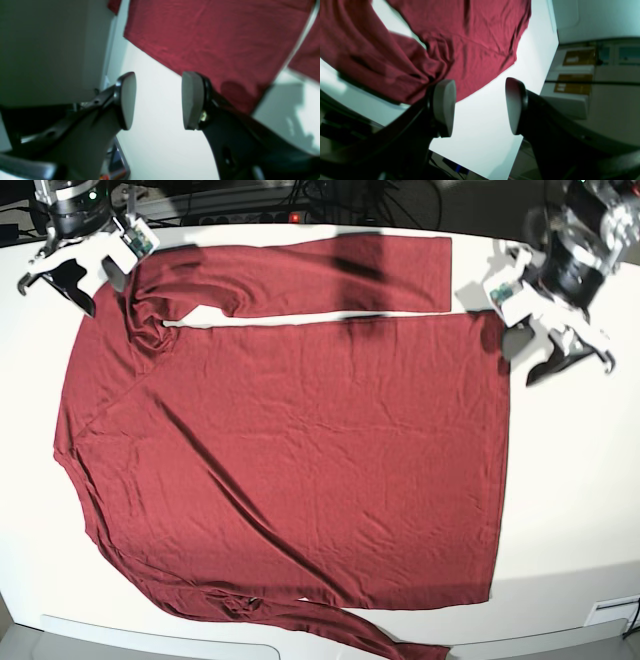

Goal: Fold the T-shirt properly

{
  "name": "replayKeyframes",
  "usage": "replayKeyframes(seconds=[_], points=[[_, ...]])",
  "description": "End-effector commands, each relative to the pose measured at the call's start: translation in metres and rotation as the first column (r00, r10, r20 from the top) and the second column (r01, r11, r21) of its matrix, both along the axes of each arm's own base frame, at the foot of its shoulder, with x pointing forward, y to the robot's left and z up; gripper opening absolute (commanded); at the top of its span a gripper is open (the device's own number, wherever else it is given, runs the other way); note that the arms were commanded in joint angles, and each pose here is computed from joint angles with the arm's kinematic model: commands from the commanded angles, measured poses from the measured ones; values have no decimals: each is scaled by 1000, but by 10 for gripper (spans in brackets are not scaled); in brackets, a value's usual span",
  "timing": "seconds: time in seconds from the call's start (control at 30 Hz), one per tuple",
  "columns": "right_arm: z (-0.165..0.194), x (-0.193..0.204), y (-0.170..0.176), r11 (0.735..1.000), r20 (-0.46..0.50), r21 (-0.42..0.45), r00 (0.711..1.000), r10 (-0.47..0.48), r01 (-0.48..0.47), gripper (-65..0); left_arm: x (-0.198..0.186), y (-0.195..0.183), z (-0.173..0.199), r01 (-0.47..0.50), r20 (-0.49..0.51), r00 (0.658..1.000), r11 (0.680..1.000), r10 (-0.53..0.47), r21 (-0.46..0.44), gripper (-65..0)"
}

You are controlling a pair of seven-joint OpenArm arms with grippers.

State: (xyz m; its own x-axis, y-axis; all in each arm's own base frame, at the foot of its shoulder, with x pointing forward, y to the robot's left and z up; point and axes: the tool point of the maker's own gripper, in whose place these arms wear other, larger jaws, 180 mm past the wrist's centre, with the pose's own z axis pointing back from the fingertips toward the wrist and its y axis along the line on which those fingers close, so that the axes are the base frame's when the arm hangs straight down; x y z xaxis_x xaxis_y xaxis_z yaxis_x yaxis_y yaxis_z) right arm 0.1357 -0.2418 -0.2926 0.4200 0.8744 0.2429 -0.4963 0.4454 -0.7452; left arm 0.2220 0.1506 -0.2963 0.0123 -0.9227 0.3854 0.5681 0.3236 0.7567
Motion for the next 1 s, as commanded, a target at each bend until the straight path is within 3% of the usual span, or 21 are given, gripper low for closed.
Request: replayKeyframes(seconds=[0.0,0.1,0.23,0.43,0.63,0.8,0.97], points=[[9,5,2,1000,35,-7,999,17,-17,-323,0,-1,2,35,-18,999,999,-34,22,-360],[8,4,3,1000,29,-6,999,27,-27,-323,-7,-9,-9,114,-123,986,993,-111,22,-360],[11,9,4,1000,47,-3,998,30,-30,-323,-6,-19,-8,169,-137,976,986,-168,-4,-360],[7,7,7,999,28,42,1000,12,-13,-323,-9,13,-53,137,-249,961,989,-121,49,-360],[15,23,7,999,85,42,996,11,-14,-323,-8,39,-84,134,-276,956,984,-98,116,-360],[28,45,7,999,163,51,987,5,-14,-323,-20,26,-94,157,-305,945,983,-123,90,-360],[30,59,10,986,179,161,982,-67,38,-323,-36,-1,-107,234,-300,934,966,-192,110,-360]])
